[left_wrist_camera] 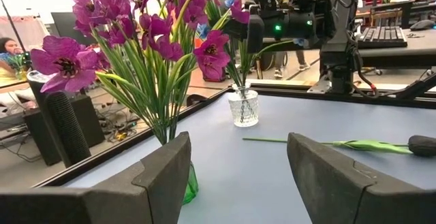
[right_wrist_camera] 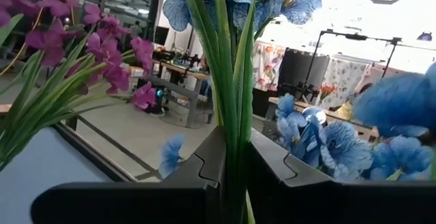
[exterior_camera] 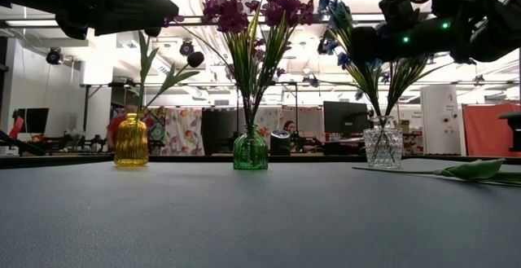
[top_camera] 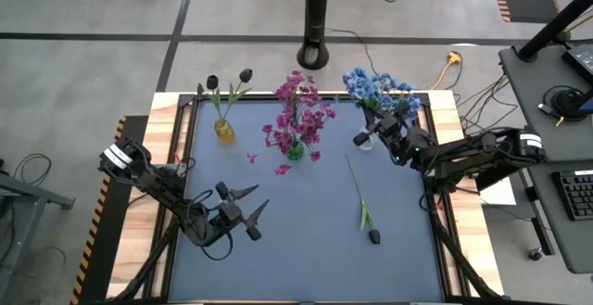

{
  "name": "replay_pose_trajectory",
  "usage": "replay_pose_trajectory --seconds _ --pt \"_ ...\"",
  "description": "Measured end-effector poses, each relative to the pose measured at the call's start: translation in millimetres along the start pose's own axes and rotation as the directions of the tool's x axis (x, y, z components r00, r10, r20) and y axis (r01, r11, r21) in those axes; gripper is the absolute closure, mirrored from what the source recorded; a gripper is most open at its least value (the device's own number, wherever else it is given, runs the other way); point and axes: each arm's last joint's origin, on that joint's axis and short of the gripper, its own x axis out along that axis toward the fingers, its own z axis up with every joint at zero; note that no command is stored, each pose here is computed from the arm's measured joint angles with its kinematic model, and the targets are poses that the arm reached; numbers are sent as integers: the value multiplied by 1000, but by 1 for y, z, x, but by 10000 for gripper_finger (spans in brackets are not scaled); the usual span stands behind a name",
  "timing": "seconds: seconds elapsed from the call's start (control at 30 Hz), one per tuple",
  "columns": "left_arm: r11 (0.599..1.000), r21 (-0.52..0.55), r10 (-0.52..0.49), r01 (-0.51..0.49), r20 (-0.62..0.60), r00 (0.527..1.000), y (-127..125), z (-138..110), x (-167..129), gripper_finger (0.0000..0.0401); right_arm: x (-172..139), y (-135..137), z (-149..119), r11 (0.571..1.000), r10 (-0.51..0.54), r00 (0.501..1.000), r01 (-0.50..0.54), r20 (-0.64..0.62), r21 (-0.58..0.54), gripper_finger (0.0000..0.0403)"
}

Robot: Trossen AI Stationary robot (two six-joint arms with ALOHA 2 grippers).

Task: Sort flowers into vase by color
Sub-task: Put the blue flowers into the transparent vase

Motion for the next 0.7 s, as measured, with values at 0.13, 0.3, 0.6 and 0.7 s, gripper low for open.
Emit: replay_pose_trajectory --seconds 0.13,0.3,0.6,0.7 --pt "1000 3 0 0 0 1000 0 0 0 174 0 0 -1 1000 3 1000 -3 -10 16 369" --pt "1000 6 0 0 -1 1000 0 0 0 174 0 1 -1 1000 4 1000 -4 -9 26 367" --pt "1000 6 0 0 -2 1000 0 -1 0 174 -2 2 -1 999 -30 999 31 -36 30 302" --pt "1000 6 -1 1 -3 1000 0 -1 0 174 -5 5 0 999 -35 998 36 -43 17 277"
